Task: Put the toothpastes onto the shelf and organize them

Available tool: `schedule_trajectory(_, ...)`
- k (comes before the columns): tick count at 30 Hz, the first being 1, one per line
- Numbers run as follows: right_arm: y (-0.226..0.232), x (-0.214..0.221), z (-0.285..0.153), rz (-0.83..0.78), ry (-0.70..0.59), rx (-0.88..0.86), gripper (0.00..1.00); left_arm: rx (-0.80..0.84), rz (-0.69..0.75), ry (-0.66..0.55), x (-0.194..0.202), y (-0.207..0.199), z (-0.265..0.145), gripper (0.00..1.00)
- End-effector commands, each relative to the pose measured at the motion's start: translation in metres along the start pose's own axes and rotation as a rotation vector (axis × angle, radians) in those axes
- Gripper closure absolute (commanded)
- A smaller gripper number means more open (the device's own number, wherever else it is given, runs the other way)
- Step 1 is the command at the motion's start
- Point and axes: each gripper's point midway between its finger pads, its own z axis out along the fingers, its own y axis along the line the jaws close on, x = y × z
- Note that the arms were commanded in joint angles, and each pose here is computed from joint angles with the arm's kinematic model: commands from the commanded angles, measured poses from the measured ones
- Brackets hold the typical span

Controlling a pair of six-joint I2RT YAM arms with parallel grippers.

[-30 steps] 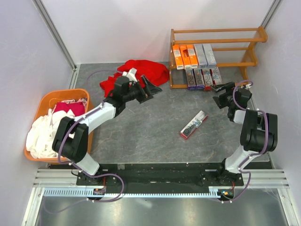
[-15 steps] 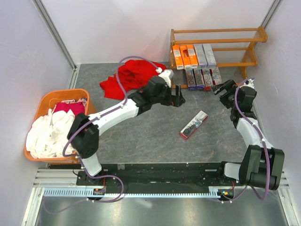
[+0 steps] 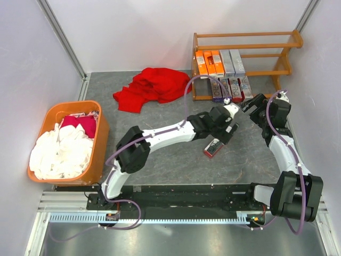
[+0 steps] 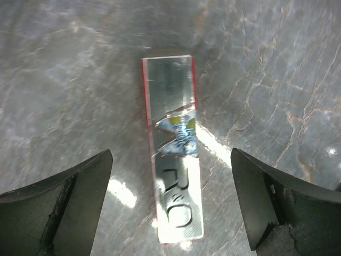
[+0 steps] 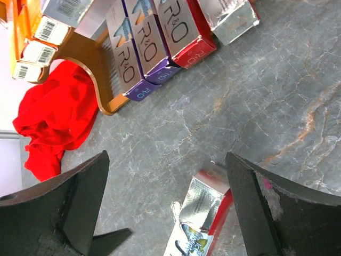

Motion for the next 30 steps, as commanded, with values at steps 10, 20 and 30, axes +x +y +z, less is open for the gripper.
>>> schedule_trajectory(10,-0.008,-0.012,-0.001,-0.012,-0.032,0.076,0.02,-0.055,0.129,0.097,0.03,-0.01,0.05,0.0)
schedule_trajectory(20,-0.012,-0.009,0.002,-0.01,-0.021,0.091,0.02,-0.046,0.097,0.126,0.041,-0.015,0.071,0.12)
schedule_trajectory(30,-0.011,-0.01,0.002,-0.006,-0.015,0.086,0.02,-0.096,0.081,0.108,0.03,-0.004,0.06,0.48)
